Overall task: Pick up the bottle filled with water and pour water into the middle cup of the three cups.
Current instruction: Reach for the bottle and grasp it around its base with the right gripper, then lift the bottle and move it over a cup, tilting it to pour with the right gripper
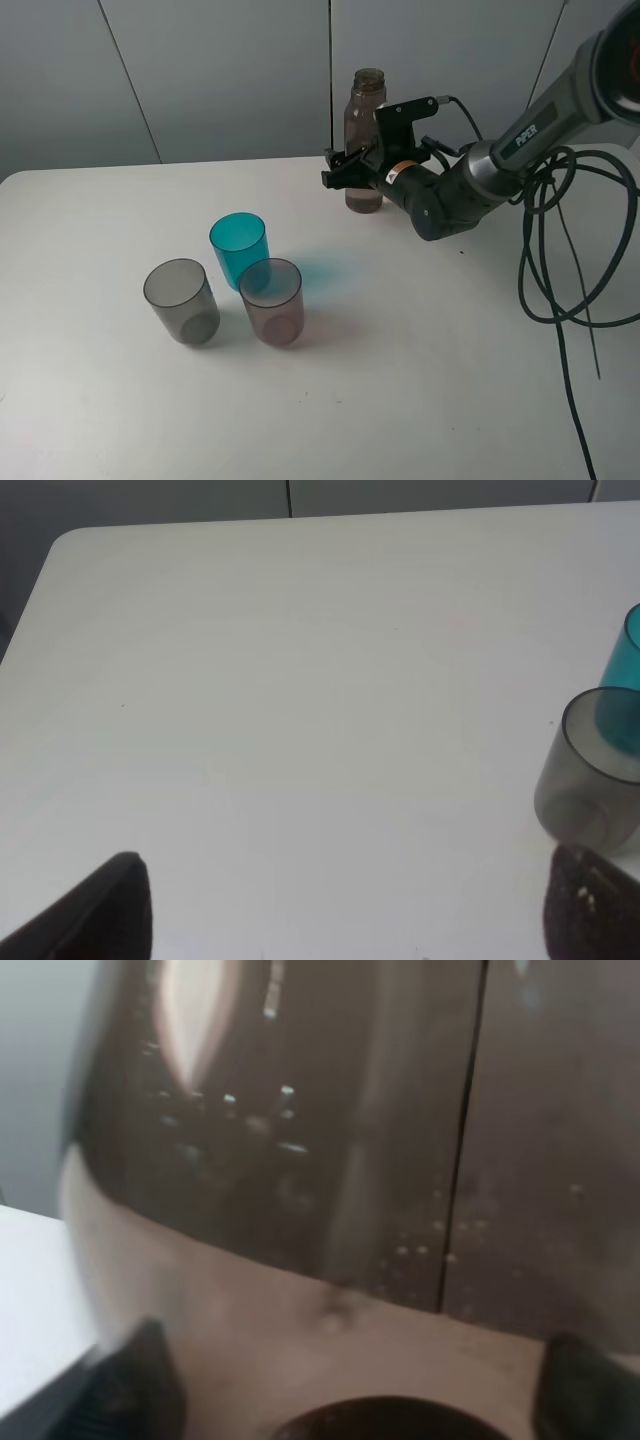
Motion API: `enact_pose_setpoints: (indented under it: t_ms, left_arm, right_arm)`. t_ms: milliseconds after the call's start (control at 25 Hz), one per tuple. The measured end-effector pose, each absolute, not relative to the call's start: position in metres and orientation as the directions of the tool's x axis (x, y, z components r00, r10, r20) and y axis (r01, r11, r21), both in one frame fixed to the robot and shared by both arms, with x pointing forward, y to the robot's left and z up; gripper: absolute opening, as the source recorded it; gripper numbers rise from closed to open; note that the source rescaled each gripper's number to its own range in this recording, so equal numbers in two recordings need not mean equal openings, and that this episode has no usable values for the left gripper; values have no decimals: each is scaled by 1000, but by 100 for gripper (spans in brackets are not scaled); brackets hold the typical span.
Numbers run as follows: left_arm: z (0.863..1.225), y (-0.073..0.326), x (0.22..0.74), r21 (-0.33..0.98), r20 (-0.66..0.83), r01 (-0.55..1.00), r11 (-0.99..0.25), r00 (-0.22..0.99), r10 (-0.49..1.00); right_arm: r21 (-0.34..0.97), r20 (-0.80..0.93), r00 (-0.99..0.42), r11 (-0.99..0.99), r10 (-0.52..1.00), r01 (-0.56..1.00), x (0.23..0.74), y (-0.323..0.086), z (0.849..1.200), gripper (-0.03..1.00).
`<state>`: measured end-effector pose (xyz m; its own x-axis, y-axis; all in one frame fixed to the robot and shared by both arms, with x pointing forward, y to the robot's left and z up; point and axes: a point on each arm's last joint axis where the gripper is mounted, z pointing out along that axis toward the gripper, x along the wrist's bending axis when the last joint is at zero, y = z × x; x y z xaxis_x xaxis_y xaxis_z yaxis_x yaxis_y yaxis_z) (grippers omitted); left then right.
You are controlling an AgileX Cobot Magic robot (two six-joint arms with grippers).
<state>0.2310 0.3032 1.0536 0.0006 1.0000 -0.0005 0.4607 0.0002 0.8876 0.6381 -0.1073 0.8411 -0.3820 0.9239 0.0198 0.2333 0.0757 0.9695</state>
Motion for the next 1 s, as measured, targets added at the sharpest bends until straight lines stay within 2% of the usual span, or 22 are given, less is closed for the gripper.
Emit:
enact_pose_setpoints:
  t_ms: [40,80,640,1000]
  left_arm:
    - [1054,303,231,888,-1,461,0,1,1000]
    - [1054,303,231,888,-1,461,0,1,1000]
    - [1054,303,231,888,-1,461,0,1,1000]
    - [1054,303,231,888,-1,461,0,1,1000]
  right_arm:
    - [969,23,-375,71,927,235,638,-108,841,0]
    - [970,25,-373,68,928,234,639,-108,841,3]
    - [964,26,-373,76,927,256,639,-108,843,2]
    - [954,4,-390,114,921,278,636,-107,868,2]
